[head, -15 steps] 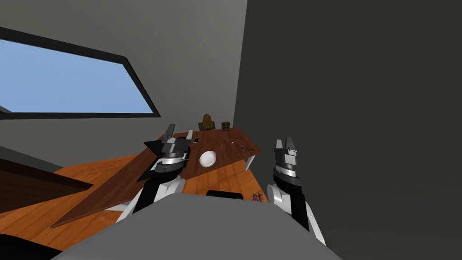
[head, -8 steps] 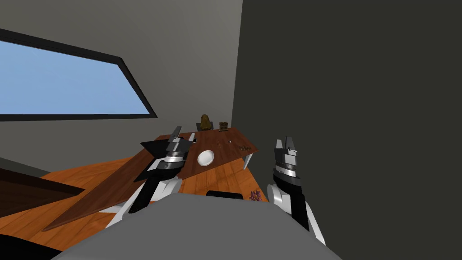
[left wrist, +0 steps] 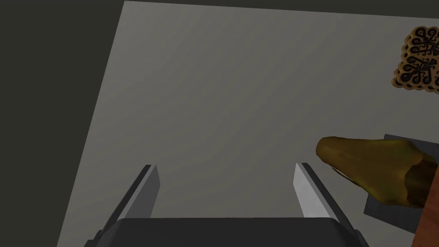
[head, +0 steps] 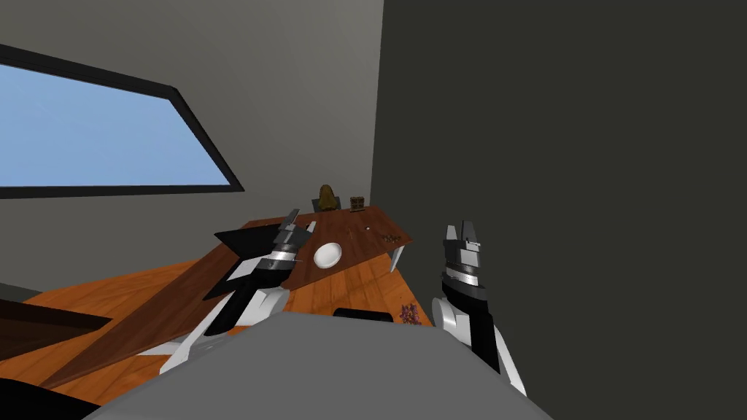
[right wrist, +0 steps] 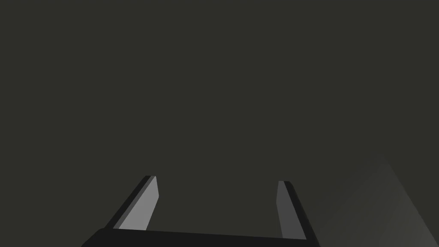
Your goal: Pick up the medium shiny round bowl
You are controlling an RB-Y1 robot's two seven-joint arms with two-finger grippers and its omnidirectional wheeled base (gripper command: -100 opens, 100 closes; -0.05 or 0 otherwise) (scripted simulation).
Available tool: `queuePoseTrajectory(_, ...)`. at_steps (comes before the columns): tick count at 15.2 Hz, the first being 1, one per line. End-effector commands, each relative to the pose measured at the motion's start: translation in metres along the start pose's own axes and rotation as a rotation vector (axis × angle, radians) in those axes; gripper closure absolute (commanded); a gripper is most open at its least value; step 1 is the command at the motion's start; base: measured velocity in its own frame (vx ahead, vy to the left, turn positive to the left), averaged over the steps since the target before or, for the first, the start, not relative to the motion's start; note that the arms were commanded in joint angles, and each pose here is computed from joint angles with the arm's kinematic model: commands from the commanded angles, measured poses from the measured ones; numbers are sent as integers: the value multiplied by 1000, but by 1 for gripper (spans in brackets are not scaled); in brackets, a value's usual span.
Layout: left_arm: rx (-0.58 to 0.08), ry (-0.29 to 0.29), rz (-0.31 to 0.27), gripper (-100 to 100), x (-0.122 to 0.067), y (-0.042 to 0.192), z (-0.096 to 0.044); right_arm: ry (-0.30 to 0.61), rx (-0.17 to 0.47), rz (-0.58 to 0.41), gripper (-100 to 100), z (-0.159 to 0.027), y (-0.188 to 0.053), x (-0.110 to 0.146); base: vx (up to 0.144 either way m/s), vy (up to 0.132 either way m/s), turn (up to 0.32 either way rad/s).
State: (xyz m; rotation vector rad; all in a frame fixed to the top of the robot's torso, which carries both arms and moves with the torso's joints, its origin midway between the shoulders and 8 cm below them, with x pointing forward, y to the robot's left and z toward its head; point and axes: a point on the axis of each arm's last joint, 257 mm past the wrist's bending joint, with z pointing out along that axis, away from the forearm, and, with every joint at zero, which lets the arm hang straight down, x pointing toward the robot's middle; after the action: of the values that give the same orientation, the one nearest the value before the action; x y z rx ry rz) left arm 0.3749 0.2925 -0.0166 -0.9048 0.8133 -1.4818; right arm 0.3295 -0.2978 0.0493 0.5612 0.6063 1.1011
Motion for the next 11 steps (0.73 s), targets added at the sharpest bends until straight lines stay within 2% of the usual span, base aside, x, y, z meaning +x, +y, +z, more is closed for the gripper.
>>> queuePoseTrajectory(1,-72,-23,-16,-100,-12,22,-4,0,0,0,0,0,0,0,-6,-39,-111)
queuePoseTrajectory(3,-99,-30,-16,-100,-13,29,-4,0,0,0,0,0,0,0,-6,-34,-52)
queuePoseTrajectory(4,-148,-49,-28,-100,-24,43,-7,0,0,0,0,0,0,0,-2,-33,-90)
queuePoseTrajectory(5,-162,-53,-28,-100,-25,47,-8,0,0,0,0,0,0,0,0,-31,-96)
queuePoseTrajectory(6,-204,-72,-40,-100,-35,59,-11,0,0,0,0,0,0,0,1,-36,-94)
queuePoseTrajectory(8,-227,-79,-40,-100,-36,65,-12,0,0,0,0,0,0,0,2,-33,-65)
queuePoseTrajectory(9,-266,-100,-54,-100,-47,76,-16,0,0,0,0,0,0,0,8,-31,-92)
queuePoseTrajectory(11,-294,-109,-54,-100,-49,83,-19,0,0,0,0,0,0,0,11,-24,-67)
